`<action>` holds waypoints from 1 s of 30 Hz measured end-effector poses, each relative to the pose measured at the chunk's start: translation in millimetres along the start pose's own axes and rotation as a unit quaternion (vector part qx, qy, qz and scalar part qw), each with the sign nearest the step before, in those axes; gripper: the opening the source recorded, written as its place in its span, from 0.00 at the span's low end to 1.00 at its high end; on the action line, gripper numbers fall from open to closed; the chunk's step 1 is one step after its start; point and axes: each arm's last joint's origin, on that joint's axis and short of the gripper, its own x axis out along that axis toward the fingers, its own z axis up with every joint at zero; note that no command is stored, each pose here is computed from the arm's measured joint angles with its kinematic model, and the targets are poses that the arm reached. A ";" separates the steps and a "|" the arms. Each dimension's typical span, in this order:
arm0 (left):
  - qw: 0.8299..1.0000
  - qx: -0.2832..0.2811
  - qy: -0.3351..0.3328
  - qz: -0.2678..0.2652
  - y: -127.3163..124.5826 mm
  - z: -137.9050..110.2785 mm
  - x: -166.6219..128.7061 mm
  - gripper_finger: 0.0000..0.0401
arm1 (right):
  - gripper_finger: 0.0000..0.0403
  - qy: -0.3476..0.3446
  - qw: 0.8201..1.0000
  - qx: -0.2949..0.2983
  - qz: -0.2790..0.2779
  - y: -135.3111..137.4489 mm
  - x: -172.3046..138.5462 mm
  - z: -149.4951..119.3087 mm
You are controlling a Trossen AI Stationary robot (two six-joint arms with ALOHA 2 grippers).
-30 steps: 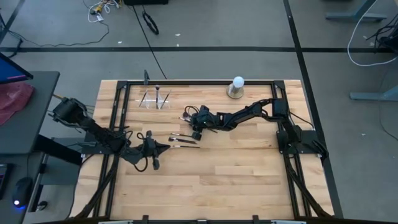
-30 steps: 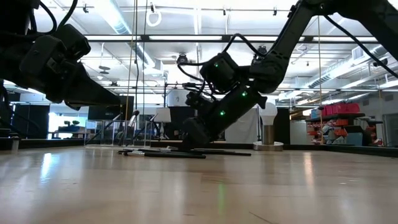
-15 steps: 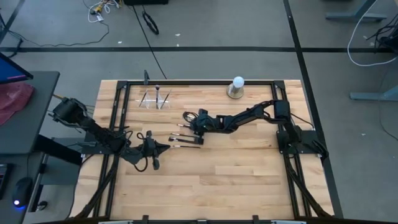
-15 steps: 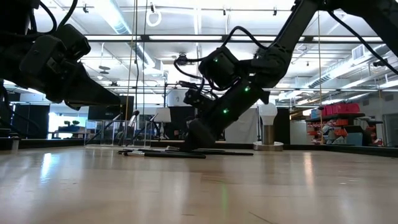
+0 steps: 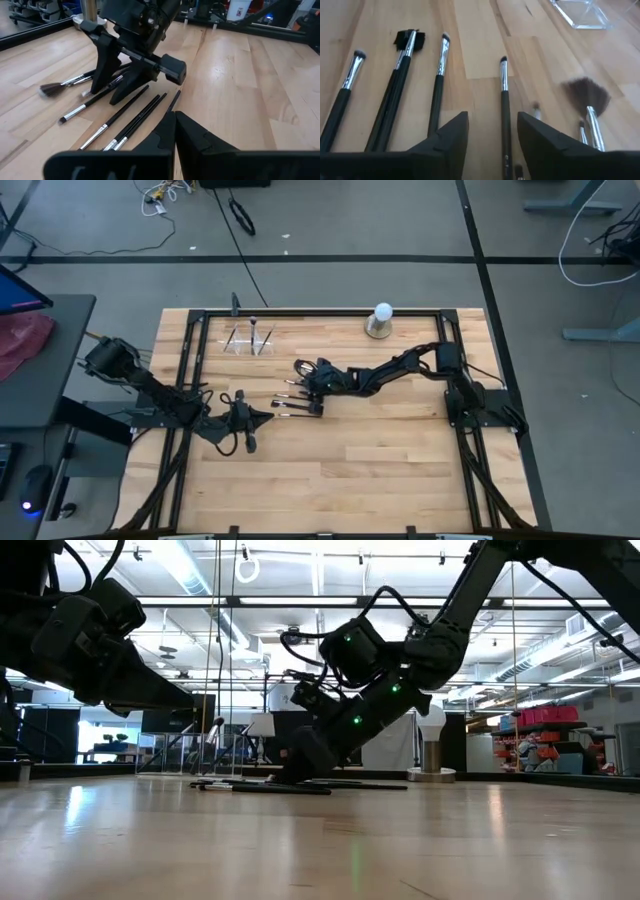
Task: Put items in baskets/containers
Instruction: Put the eyeshadow brush into the transparent organizer
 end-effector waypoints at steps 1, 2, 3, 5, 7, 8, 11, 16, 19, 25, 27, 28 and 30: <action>1.000 0.000 0.000 0.000 0.0 0.0 0.0 0.03 | 0.43 -0.001 1.000 0.001 -0.001 -0.2 1.4 -1.3; 1.000 0.000 0.000 0.000 0.0 0.0 0.0 0.03 | 0.43 -0.002 1.000 0.003 -0.002 -0.2 2.8 -2.4; 1.000 0.000 0.000 0.000 0.0 0.0 0.0 0.03 | 0.42 -0.002 1.000 0.004 -0.002 0.0 3.8 -3.2; 1.000 0.000 0.000 0.000 0.0 0.0 0.0 0.03 | 0.40 -0.002 1.000 0.005 0.006 0.6 4.9 -4.4; 1.000 0.000 0.000 0.000 0.0 0.0 0.0 0.03 | 0.38 -0.001 1.000 0.006 0.020 1.1 6.1 -6.0; 1.000 0.000 0.000 0.000 0.0 0.0 0.0 0.03 | 0.36 0.000 1.000 0.007 0.023 1.3 6.5 -6.6; 1.000 0.000 0.000 0.000 0.0 0.0 0.0 0.03 | 0.29 0.002 1.000 0.016 0.024 -0.1 8.5 -8.9; 1.000 0.000 0.000 0.000 0.0 0.0 0.0 0.03 | 0.10 0.017 0.999 0.013 0.035 -2.9 15.6 -19.8; 1.000 0.000 0.000 0.000 0.0 0.0 0.0 0.03 | 0.03 0.020 0.999 0.000 0.032 -2.6 19.3 -24.6; 1.000 -0.002 -0.002 -0.003 -0.8 0.5 -0.6 0.03 | 0.02 0.013 1.000 0.001 0.011 -0.9 17.0 -21.3; 1.000 -0.004 -0.004 -0.009 -2.2 1.3 -2.3 0.03 | 0.01 0.003 1.000 0.006 0.007 -1.7 13.2 -15.4; 1.000 -0.005 -0.006 -0.013 -3.1 1.9 -3.4 0.03 | 0.01 -0.002 1.000 0.010 0.006 -2.1 11.2 -12.1; 1.000 -0.006 -0.009 -0.023 -5.2 3.3 -6.3 0.03 | 0.01 -0.003 1.000 0.018 0.002 -2.1 7.8 -8.7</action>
